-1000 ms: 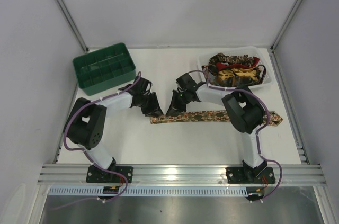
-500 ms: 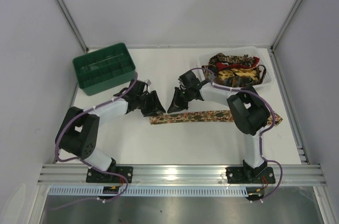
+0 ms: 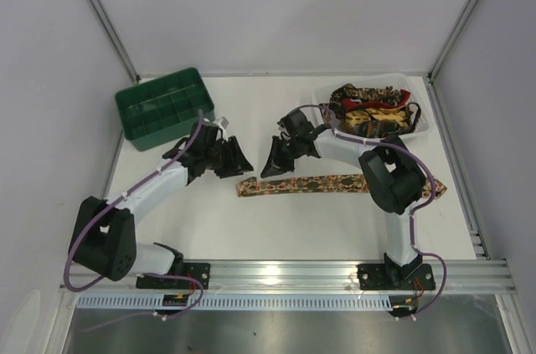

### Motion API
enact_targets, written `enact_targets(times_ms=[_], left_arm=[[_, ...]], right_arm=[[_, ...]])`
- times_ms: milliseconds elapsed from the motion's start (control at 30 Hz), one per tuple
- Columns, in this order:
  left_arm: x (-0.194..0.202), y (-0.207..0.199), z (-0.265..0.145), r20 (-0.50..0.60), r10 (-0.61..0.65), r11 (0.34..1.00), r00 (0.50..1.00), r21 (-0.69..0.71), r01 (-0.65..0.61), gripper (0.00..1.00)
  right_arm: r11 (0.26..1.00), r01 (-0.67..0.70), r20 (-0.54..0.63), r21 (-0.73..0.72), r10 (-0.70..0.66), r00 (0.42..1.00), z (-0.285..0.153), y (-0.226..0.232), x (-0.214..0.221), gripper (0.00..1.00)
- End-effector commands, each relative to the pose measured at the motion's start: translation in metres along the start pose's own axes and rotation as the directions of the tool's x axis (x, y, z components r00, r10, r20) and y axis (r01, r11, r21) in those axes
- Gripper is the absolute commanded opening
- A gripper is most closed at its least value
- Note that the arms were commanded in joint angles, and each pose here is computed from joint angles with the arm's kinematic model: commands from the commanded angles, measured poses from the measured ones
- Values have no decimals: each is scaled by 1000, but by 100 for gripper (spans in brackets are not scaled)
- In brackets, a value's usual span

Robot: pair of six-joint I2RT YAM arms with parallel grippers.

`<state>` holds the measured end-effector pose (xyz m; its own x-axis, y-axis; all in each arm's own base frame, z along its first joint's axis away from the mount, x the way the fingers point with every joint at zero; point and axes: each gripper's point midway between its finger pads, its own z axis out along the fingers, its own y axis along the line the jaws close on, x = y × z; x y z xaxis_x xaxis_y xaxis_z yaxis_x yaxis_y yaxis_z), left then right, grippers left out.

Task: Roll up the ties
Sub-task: Roll the tie

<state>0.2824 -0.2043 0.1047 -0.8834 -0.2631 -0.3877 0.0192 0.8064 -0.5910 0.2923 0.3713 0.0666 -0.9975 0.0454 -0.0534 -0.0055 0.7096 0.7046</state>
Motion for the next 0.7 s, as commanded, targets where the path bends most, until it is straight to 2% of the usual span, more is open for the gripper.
enact_targets(times_ms=[0,33,100,167,300,400,667], left_arm=[[-11,23,-30,53,4,994,999,-114,2,40],[-14,34,-36,59,-18,989,998,-146,27,37],[-9,50,-48,46,-22,980,999,-194,31,37],[-16,60,-65,104,-20,976,994,-212,42,44],[-10,80,-77,110,-51,970,993,-232,76,50],[-4,81,-75,93,-69,976,993,-199,86,51],[-1,75,-68,74,-93,984,993,-148,103,52]], right_arm=[[993,78,8,-85,-78,997,-12,38,0,0],[990,96,8,-102,-95,995,-12,48,1,0],[987,103,-16,-125,-106,994,-8,56,5,0],[982,120,-31,-147,-125,992,-5,70,9,1],[984,126,-94,-129,-139,986,11,73,18,2],[990,112,-85,-80,-119,989,16,59,16,1],[992,105,-120,-75,-113,986,22,49,24,0]])
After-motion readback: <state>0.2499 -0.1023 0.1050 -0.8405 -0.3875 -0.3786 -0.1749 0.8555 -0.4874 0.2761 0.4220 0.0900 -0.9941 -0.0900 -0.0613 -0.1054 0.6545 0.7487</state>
